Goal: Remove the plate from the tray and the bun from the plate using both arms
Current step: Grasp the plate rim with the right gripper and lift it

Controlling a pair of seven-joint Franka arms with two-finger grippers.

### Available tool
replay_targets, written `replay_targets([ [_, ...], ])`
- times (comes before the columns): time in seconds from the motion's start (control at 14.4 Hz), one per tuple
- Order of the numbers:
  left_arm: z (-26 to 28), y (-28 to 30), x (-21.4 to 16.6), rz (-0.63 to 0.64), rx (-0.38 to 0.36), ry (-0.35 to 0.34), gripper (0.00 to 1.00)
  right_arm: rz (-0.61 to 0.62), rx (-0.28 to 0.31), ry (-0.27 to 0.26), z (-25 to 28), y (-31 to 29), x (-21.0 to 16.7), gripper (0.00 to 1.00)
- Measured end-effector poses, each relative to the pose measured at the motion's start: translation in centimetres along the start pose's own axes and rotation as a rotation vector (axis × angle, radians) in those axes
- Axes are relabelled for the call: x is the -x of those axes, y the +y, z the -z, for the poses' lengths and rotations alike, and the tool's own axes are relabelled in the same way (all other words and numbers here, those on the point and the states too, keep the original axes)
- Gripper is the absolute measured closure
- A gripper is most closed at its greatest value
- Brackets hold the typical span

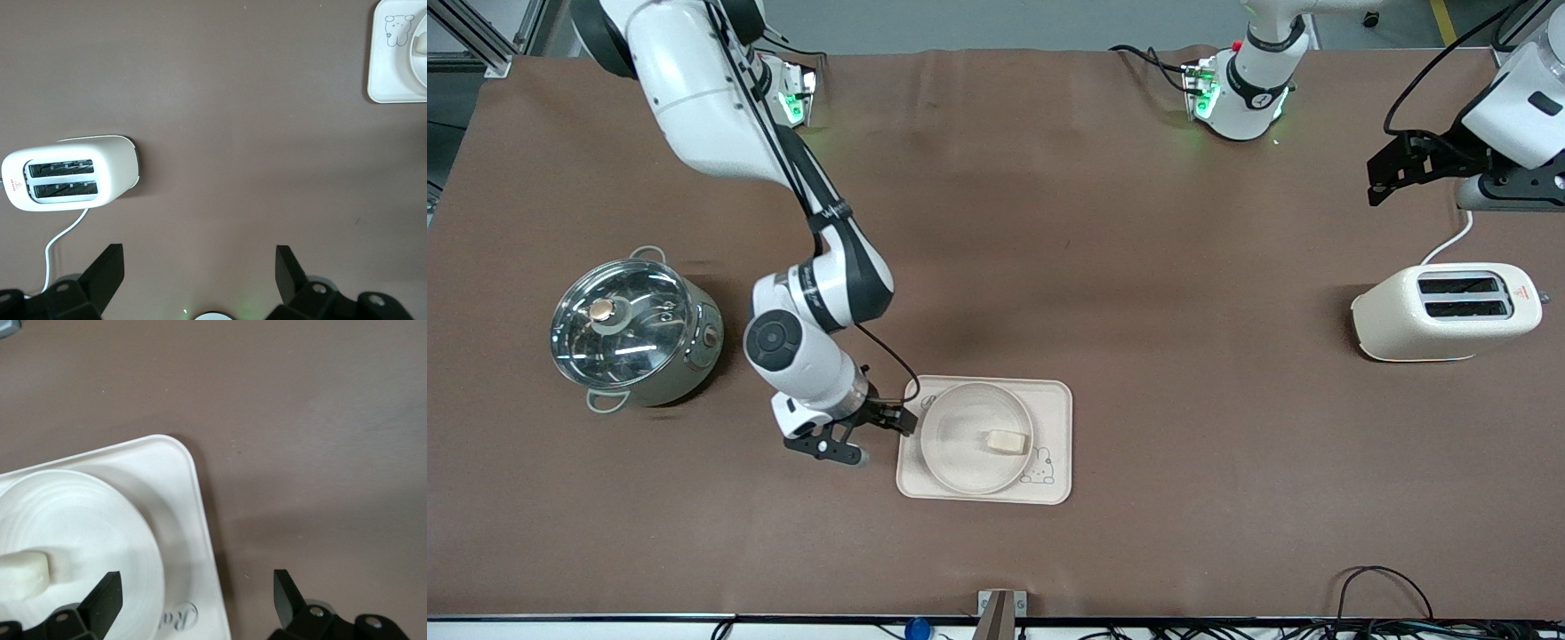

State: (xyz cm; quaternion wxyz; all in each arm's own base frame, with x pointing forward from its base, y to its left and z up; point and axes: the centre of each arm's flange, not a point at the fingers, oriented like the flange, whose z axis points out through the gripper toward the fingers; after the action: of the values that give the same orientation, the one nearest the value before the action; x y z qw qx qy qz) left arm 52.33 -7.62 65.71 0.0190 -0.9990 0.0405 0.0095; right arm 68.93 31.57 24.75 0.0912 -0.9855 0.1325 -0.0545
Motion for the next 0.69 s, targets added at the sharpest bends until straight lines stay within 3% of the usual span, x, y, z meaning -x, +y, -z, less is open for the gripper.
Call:
replay_targets([
  [0.28, 0.0, 0.0, 0.0, 0.001, 0.0, -0.002, 0.0, -0.009, -0.029, 0.021, -3.5, -2.0, 0.2, 0.03],
  [0.35, 0.0, -0.1, 0.0, 0.002, 0.0, -0.004, 0.0, -0.008, -0.031, 0.025, -4.0, -2.3, 0.3, 0.09],
  [0.42, -0.1, -0.3, 0.1, 0.005, 0.0, -0.007, 0.0, -0.006, -0.032, 0.025, -4.2, -2.4, 0.4, 0.09],
  [0.62, -0.1, -1.2, 0.0, 0.02, 0.0, -0.01, 0.0, 0.006, -0.039, 0.024, -4.2, -3.3, 0.9, 0.19],
  [0.69, -0.1, -1.3, 0.1, 0.023, 0.0, -0.01, 0.0, 0.011, -0.04, 0.023, -4.3, -3.7, 1.2, 0.31],
])
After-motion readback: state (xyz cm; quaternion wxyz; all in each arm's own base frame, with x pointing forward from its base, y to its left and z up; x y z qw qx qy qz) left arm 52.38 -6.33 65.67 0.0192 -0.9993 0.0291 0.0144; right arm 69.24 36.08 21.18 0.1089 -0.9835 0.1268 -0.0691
